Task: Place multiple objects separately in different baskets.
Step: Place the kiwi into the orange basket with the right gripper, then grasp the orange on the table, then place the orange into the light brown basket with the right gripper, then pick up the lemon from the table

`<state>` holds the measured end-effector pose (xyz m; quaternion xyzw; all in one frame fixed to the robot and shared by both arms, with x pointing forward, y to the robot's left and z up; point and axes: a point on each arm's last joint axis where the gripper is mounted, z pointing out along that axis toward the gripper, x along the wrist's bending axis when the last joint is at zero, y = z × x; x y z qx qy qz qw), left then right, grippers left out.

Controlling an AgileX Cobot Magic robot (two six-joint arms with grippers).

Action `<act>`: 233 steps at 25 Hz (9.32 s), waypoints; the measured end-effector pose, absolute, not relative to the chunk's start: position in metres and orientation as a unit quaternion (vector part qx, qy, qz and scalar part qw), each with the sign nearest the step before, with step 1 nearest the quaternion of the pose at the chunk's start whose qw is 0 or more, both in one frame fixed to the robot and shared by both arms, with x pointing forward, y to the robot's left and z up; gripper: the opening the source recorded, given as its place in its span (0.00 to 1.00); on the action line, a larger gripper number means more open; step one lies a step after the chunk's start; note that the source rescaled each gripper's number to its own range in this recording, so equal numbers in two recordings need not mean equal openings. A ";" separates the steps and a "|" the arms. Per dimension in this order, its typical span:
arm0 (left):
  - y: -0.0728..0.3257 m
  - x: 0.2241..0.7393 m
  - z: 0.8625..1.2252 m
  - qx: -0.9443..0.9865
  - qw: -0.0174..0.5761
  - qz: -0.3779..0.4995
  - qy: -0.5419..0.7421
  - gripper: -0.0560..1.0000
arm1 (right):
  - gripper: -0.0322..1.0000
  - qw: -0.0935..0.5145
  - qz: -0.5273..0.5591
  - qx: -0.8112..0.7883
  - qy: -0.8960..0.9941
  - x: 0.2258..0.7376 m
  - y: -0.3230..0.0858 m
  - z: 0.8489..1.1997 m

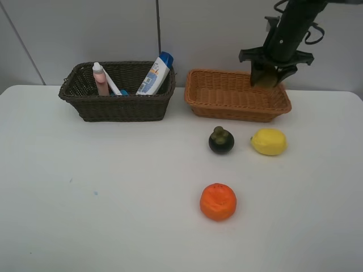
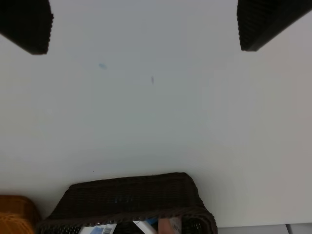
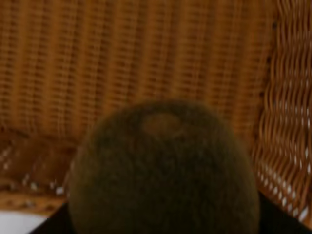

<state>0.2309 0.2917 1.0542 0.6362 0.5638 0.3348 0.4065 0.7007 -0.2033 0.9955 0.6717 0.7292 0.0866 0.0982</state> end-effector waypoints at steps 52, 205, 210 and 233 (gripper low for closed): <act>0.292 0.231 1.054 0.636 0.407 0.335 0.564 0.99 | 0.97 -0.016 0.055 0.503 0.863 0.438 -0.096 0.946; 0.292 0.231 1.054 0.636 0.407 0.335 0.564 0.99 | 0.97 0.099 0.041 0.237 0.965 0.586 -0.235 0.904; 0.292 0.231 1.054 0.636 0.407 0.335 0.564 0.99 | 0.97 0.097 0.041 0.237 0.966 0.589 -0.234 0.891; 0.292 0.231 1.054 0.636 0.407 0.335 0.564 0.99 | 0.28 0.077 0.046 0.256 0.962 0.592 -0.232 0.873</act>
